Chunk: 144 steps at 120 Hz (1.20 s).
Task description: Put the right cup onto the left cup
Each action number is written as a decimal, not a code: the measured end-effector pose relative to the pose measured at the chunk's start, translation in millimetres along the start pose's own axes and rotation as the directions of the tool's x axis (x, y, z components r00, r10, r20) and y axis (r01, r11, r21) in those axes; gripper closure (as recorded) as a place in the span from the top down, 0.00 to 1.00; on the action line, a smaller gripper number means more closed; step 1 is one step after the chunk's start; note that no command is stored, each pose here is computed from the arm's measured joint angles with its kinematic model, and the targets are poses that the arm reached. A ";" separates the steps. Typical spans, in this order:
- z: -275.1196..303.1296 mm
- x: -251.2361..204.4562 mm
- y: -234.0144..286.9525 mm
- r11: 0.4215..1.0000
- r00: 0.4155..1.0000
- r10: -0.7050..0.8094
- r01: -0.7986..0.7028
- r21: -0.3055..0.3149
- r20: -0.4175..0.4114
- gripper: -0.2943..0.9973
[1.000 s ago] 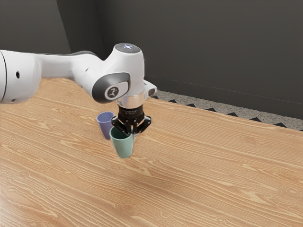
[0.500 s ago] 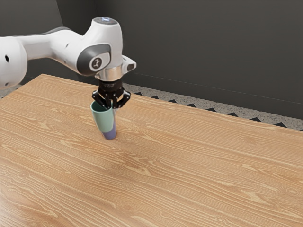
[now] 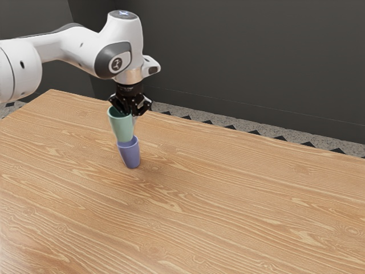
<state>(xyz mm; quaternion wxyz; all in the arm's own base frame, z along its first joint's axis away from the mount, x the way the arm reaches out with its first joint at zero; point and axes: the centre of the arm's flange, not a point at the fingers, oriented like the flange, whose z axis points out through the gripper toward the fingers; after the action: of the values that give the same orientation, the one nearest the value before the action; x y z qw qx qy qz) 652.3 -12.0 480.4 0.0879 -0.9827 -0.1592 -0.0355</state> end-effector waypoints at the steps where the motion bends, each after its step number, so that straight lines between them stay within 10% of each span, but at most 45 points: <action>1: 0.3 0.5 0.1 1.000 1.000 0.003 -0.003 0.000 0.000 0.16; 144: 67.7 76.6 -36.3 0.971 0.971 0.239 -0.239 -0.020 0.022 0.17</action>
<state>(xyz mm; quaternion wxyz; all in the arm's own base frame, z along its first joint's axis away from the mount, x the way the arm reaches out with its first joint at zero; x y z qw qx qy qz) 716.1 57.8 427.3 0.0810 -0.9958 -0.0405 -0.0142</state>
